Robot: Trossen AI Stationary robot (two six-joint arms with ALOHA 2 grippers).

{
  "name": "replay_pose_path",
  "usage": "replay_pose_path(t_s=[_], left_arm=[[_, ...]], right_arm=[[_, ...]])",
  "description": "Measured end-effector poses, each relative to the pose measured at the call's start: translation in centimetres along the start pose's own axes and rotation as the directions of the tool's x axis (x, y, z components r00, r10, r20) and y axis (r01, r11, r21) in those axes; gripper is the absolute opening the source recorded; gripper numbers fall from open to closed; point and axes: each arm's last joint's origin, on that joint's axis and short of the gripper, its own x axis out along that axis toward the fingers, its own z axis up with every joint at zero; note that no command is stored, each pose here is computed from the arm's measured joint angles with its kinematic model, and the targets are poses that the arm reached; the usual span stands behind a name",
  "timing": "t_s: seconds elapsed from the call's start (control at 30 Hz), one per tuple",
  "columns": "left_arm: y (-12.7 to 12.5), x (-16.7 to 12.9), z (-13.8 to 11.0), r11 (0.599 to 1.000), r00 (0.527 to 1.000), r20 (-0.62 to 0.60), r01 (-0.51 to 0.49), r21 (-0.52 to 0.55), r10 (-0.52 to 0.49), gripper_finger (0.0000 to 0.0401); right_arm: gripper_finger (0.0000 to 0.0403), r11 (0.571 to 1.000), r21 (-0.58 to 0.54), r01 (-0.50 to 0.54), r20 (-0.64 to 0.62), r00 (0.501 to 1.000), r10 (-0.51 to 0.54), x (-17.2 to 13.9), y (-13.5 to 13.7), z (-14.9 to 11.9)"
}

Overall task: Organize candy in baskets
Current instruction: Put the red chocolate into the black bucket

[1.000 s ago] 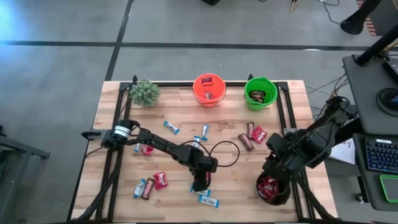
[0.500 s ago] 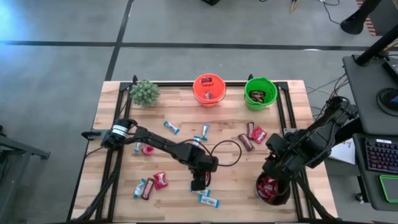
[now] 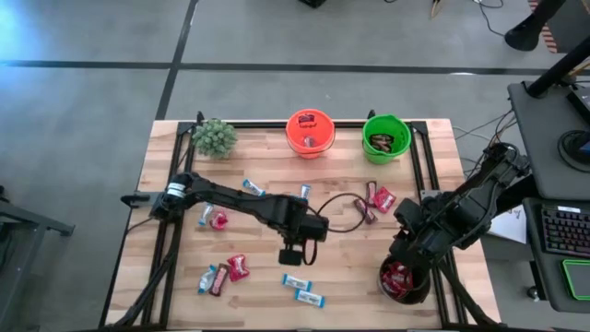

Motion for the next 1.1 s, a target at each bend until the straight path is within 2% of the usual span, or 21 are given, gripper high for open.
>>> replay_pose_path(t_s=[0.33,0.63,0.9,1.1], left_arm=[[2.3,-6.3,0.4,0.993,0.993,0.034,-0.117,0.004,0.117,0.0],[3.8,-8.8,0.6,0.991,0.987,0.091,-0.131,0.013,0.129,0.0],[5.7,-10.8,-0.4,0.984,0.978,0.105,-0.179,-0.003,0.178,0.0],[6.6,-13.0,-1.5,0.982,0.972,0.146,-0.187,-0.009,0.187,0.0]], right_arm=[[0.0141,0.999,-0.04,0.006,0.037,0.999,-0.005,0.1,0.1,0.1],[0.0137,0.994,-0.106,-0.018,0.189,0.981,0.037,0.1,0.8,0.6],[0.0137,0.992,-0.122,0.029,0.443,0.896,0.029,-0.2,1.1,1.5],[0.0137,0.997,-0.069,0.034,0.549,0.836,0.01,-0.2,1.2,2.8]])
